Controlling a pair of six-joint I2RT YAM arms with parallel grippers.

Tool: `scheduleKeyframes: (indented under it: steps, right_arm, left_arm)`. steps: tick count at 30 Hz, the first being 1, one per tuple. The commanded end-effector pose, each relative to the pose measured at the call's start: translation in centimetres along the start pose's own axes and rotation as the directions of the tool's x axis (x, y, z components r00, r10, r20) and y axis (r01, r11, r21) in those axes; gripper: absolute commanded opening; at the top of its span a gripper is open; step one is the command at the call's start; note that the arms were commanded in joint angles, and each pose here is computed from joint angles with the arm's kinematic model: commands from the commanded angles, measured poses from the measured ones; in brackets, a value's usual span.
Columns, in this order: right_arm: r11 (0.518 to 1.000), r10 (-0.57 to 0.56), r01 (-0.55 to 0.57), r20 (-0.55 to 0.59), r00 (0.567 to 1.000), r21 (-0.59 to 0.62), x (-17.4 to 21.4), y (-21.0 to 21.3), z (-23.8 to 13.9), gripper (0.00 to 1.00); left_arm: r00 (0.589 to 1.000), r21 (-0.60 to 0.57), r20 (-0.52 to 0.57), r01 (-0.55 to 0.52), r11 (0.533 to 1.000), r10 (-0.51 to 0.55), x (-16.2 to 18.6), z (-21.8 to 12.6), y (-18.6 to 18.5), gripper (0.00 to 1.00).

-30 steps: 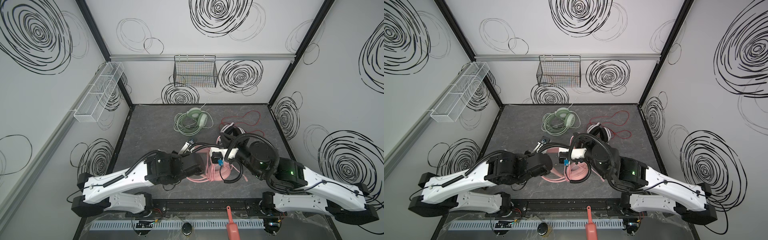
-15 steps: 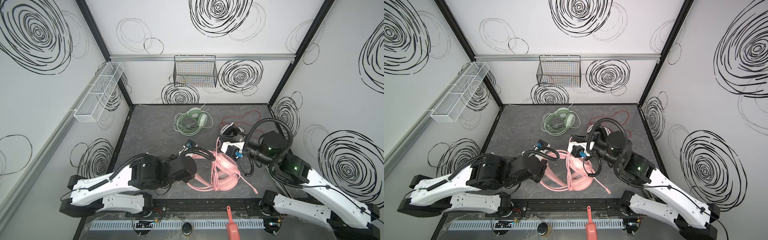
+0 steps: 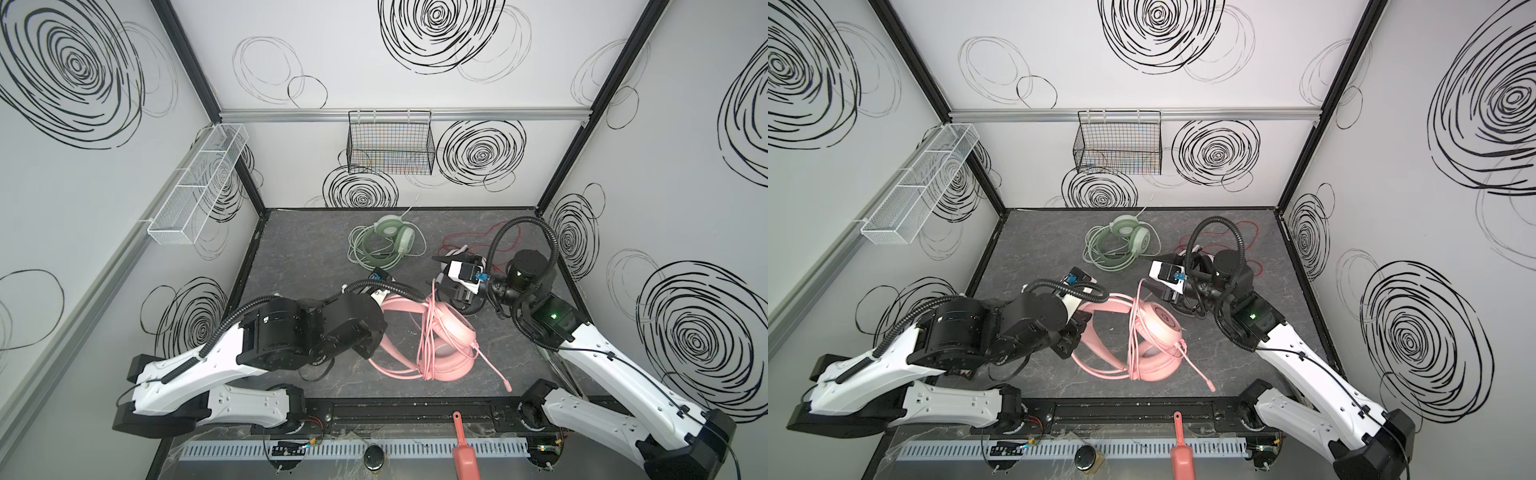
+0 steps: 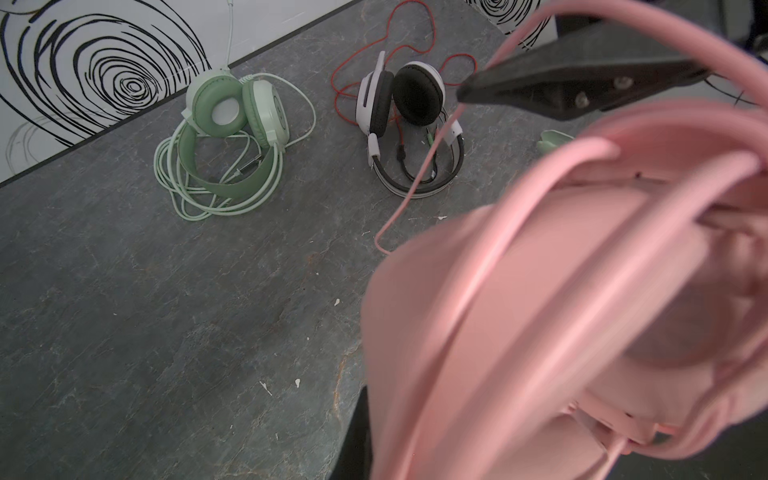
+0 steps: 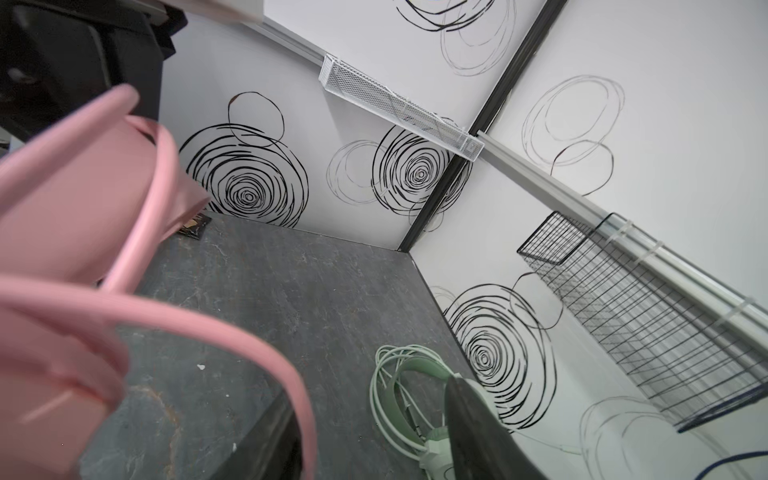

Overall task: Wrap the headphones
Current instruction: 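Release the pink cable and draw the right gripper back from the headset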

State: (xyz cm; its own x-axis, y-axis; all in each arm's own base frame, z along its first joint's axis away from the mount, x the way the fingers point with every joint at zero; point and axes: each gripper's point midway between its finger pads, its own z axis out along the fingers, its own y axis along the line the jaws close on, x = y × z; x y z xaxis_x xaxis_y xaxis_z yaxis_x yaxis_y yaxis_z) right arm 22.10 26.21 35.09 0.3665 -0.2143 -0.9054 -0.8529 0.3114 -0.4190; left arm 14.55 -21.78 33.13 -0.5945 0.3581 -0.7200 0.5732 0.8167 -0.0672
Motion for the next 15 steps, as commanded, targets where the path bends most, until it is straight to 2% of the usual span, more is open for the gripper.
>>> scheduleKeyframes:
  steps: [1, 7, 9, 12, 15]
  right_arm:
    - [0.997, 0.076, -0.076, 0.075, 0.994, -0.007, -1.0, -0.8, -1.3, 0.63]
    - [0.954, 0.286, -0.289, 0.051, 0.957, 0.079, 2.7, -2.5, -3.7, 0.65]
    - [0.918, 0.370, -0.374, 0.058, 0.927, 0.131, 3.9, -2.4, -4.4, 0.65]
    - [0.865, 0.462, -0.469, 0.080, 0.883, 0.177, 5.8, -1.1, -5.5, 0.65]
    - [0.836, 0.510, -0.527, 0.139, 0.849, 0.151, 7.2, 1.3, -6.5, 0.65]
  left_arm:
    - [0.988, 0.095, 0.126, 0.082, 0.992, -0.094, -4.5, -1.9, 0.4, 0.00]
    - [0.965, 0.128, 0.174, 0.177, 0.976, -0.198, -7.0, -2.2, 3.4, 0.00]
    - [0.953, 0.111, 0.194, 0.216, 0.970, -0.234, -7.7, -2.3, 4.7, 0.00]
    - [0.936, 0.110, 0.214, 0.261, 0.959, -0.279, -8.6, -2.2, 6.2, 0.00]
    - [0.923, 0.118, 0.230, 0.289, 0.950, -0.309, -9.3, -2.2, 7.2, 0.00]
